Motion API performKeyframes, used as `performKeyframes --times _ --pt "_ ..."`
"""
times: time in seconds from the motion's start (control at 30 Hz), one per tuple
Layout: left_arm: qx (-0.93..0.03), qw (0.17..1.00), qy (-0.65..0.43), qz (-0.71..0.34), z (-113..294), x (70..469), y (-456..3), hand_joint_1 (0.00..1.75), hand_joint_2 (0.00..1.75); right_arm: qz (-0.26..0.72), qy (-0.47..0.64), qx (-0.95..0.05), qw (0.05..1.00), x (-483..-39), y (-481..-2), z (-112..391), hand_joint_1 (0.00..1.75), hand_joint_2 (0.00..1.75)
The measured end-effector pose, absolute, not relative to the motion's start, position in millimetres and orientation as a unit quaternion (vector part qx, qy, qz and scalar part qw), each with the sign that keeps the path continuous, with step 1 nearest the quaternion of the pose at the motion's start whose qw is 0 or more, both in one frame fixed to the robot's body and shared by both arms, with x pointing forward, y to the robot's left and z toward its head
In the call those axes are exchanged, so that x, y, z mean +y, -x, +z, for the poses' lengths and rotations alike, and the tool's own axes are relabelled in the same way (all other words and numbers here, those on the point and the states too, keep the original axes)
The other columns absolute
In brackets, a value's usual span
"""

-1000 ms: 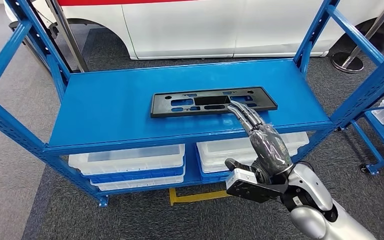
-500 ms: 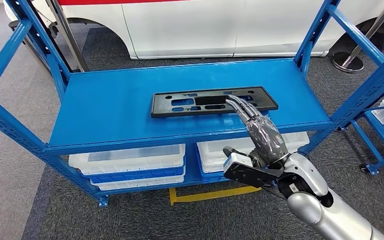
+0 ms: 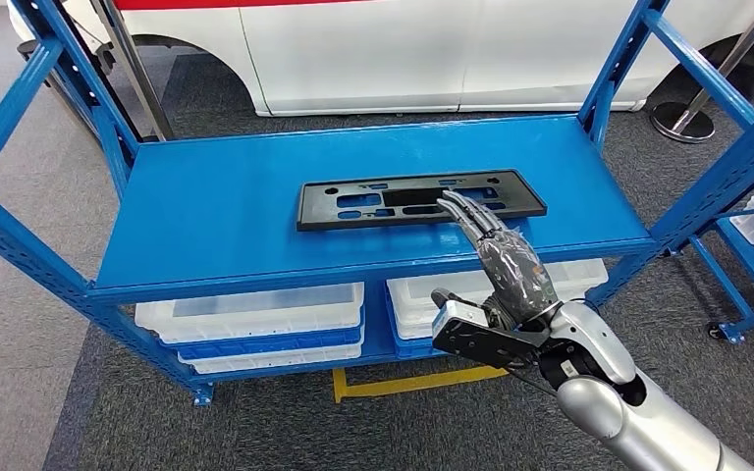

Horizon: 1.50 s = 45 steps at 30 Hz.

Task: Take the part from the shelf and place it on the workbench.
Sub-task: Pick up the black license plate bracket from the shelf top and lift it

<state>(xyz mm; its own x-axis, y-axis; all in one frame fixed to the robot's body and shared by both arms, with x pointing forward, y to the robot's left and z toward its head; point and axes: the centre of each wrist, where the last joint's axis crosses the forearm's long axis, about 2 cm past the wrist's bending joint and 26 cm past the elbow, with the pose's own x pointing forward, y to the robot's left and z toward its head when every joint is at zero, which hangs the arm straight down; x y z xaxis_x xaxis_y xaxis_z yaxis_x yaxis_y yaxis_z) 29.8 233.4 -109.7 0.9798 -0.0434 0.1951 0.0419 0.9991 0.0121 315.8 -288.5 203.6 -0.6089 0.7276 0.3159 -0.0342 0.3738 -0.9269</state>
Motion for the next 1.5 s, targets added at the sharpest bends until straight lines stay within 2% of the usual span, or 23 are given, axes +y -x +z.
performKeyframes --times 1.43,1.5 --pt "-0.105 0.994 0.011 -0.028 -109 232 -34 0.00 0.00 0.521 0.222 -0.725 0.392 -281 -307 189 0.00 0.00" --pt "-0.103 0.994 0.012 -0.028 -109 231 -33 0.00 0.00 0.521 0.222 -0.724 0.393 -281 -307 188 0.00 0.87"
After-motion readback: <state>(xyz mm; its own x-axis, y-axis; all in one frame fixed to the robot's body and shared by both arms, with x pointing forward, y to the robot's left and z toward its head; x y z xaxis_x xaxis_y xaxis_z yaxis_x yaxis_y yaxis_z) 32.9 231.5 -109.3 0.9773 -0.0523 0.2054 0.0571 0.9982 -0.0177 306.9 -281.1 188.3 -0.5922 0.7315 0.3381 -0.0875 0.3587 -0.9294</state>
